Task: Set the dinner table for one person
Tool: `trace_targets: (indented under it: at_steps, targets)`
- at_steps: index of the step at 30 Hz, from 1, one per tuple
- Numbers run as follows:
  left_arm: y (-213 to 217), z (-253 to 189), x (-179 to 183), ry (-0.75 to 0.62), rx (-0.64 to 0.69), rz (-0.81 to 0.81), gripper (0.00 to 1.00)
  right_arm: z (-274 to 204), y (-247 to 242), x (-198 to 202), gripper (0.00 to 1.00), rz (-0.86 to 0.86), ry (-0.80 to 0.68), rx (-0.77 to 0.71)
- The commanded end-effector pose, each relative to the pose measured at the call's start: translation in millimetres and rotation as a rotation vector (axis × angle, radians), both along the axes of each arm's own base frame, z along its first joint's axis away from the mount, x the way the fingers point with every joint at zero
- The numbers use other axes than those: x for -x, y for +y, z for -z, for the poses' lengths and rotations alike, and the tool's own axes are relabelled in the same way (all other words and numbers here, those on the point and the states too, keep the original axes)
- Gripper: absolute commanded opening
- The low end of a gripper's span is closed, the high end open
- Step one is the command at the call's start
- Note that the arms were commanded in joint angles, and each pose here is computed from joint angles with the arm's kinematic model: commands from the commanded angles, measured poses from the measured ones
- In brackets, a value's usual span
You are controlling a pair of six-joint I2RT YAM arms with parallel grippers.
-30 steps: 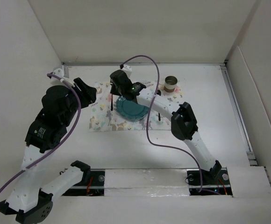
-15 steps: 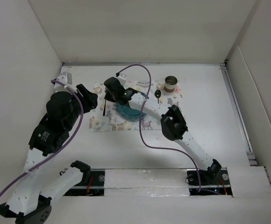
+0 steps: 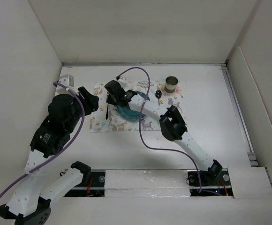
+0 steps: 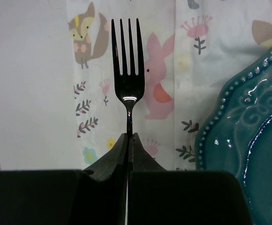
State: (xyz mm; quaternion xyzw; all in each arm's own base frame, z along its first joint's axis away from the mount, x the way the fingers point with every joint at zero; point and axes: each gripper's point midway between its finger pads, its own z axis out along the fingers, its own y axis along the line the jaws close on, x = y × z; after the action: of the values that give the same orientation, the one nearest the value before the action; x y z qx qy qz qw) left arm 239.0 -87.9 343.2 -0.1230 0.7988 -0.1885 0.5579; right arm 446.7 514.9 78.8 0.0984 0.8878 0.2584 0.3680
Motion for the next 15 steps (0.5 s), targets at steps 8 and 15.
trace_targets:
  at_steps: [8,15]
  targets:
    - [1.3,-8.5,-0.7,-0.046,0.007,-0.005,0.45,9.8,6.7,1.1,0.01,-0.007,-0.010,0.005]
    - [1.5,-8.4,0.9,-0.046,0.008,-0.002,0.45,14.3,5.4,3.0,0.18,-0.004,0.005,0.010]
